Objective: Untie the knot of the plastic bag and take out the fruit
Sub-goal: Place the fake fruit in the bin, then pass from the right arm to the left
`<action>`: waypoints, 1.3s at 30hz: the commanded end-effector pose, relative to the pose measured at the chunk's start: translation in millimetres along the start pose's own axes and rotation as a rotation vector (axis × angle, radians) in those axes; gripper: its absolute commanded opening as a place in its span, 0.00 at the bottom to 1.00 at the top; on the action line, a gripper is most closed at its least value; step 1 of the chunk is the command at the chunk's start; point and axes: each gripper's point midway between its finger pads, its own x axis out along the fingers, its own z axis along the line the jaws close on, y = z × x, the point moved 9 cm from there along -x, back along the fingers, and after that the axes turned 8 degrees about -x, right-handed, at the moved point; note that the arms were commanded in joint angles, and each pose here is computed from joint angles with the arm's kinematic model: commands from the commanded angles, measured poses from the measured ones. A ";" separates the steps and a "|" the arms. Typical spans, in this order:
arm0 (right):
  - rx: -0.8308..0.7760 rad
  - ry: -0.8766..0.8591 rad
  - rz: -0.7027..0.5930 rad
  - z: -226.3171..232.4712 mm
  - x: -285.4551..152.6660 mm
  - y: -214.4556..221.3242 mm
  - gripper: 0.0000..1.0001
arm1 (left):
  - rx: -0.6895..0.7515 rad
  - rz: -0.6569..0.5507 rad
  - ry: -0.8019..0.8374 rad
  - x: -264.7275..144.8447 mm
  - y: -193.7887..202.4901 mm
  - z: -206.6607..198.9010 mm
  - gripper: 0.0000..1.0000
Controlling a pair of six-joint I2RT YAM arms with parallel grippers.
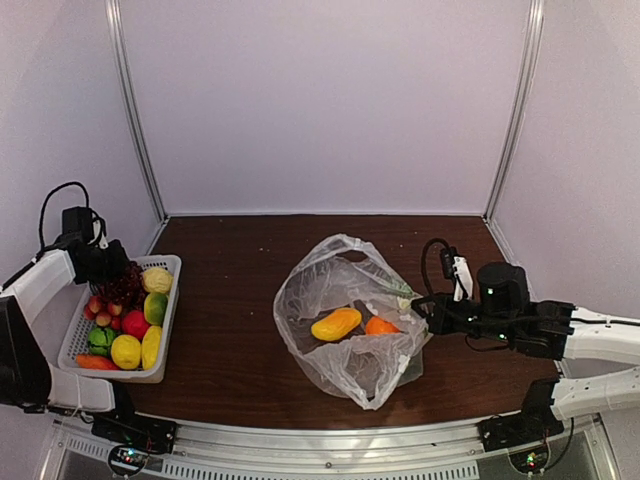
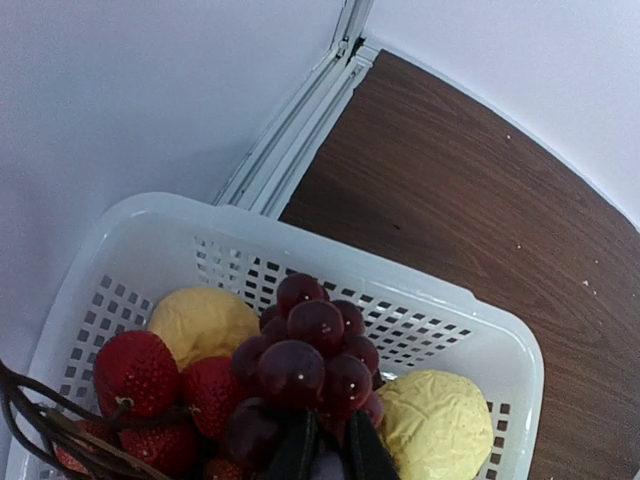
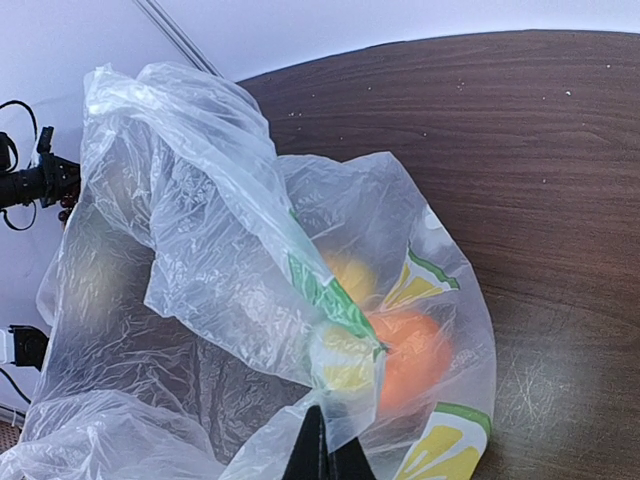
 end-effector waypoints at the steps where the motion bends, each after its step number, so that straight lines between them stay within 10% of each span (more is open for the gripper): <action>1: -0.005 0.003 -0.007 -2.8 -2.9 4.8 0.00 | 0.017 0.051 -0.042 3.8 10.5 7.4 0.00; 21: 0.005 -0.001 -0.022 -3.3 -7.0 3.9 0.00 | 0.018 0.136 -0.030 11.3 23.3 9.4 0.37; 31: 0.006 0.000 -0.025 -3.1 -7.8 3.1 0.00 | 0.024 -0.019 -0.092 -17.3 9.7 11.7 0.85; 39: 0.003 -0.005 -0.025 -1.9 -9.0 1.6 0.00 | 0.092 -0.121 -0.028 -35.7 1.5 -3.6 0.98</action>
